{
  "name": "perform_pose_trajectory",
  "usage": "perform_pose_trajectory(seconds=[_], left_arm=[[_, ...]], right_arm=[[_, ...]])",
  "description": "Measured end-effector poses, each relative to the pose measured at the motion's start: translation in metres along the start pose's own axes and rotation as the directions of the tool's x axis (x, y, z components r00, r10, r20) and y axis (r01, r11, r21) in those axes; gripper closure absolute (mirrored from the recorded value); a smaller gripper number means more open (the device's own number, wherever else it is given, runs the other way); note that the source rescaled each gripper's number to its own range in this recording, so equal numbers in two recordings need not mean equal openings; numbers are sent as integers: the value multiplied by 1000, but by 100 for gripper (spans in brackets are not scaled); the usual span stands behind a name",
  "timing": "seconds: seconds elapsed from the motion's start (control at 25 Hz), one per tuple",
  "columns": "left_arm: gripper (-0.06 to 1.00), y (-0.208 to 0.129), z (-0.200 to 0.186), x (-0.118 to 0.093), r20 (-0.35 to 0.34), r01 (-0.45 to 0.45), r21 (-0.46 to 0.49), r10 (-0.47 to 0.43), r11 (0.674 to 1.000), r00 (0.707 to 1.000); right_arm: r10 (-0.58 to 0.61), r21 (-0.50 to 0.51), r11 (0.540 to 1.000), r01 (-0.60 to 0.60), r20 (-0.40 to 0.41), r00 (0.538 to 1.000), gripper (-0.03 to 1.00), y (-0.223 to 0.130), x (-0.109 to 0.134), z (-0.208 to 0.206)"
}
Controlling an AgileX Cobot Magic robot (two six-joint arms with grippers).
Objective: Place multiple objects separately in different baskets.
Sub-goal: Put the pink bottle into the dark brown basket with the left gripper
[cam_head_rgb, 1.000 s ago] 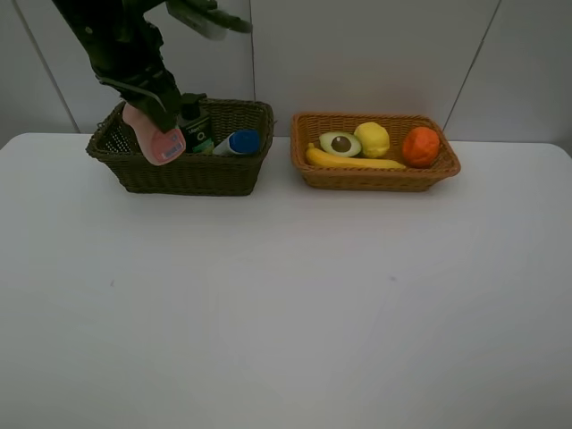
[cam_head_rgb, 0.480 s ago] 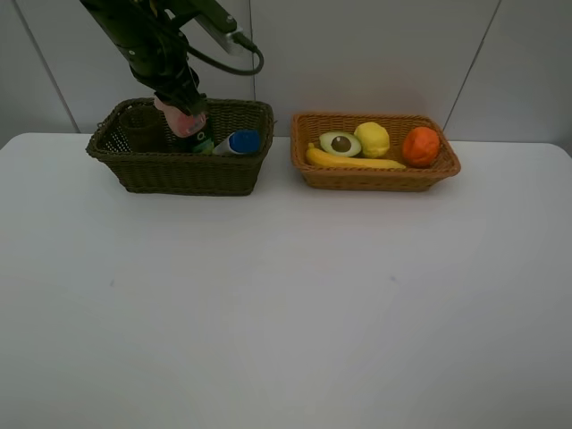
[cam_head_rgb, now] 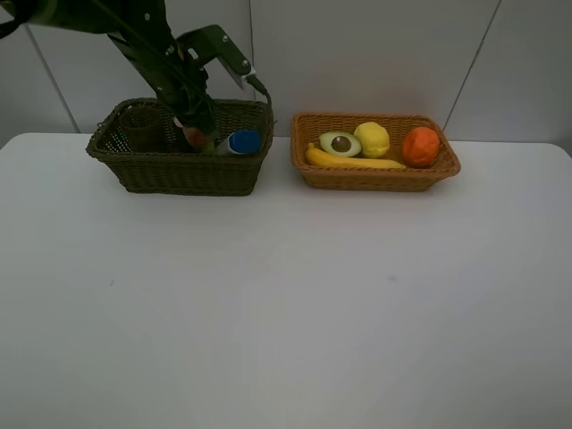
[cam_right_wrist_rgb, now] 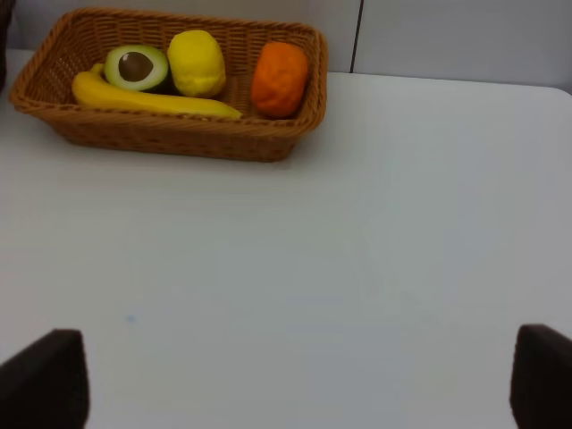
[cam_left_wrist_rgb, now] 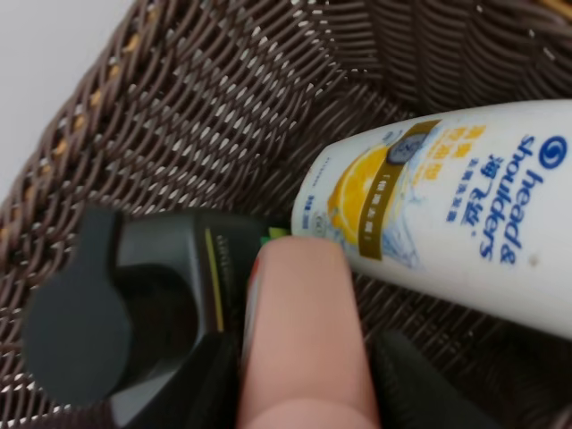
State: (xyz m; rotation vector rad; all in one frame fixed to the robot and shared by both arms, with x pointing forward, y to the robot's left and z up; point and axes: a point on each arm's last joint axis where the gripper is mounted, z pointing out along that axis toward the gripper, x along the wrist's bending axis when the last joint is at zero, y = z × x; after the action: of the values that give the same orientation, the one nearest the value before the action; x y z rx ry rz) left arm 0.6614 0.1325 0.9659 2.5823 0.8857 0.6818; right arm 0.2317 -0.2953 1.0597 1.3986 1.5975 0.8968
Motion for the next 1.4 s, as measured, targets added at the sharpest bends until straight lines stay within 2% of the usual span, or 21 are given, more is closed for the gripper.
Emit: perform_pose_trajectory(seconds=[0.36,0.64,1.4], left_arm=[[52,-12,24,1,-15,-54,50,55,997,998],[52,-23,41,1,-3,-61,89,62,994,998],[52,-22,43,3,-14,-56,67,57,996,998]], right_arm=[[0,0,1000,0,0,1000,-3,0,0,0],[0,0,1000,0,0,1000,-3,0,0,0],[0,0,1000,0,0,1000,-3,0,0,0]])
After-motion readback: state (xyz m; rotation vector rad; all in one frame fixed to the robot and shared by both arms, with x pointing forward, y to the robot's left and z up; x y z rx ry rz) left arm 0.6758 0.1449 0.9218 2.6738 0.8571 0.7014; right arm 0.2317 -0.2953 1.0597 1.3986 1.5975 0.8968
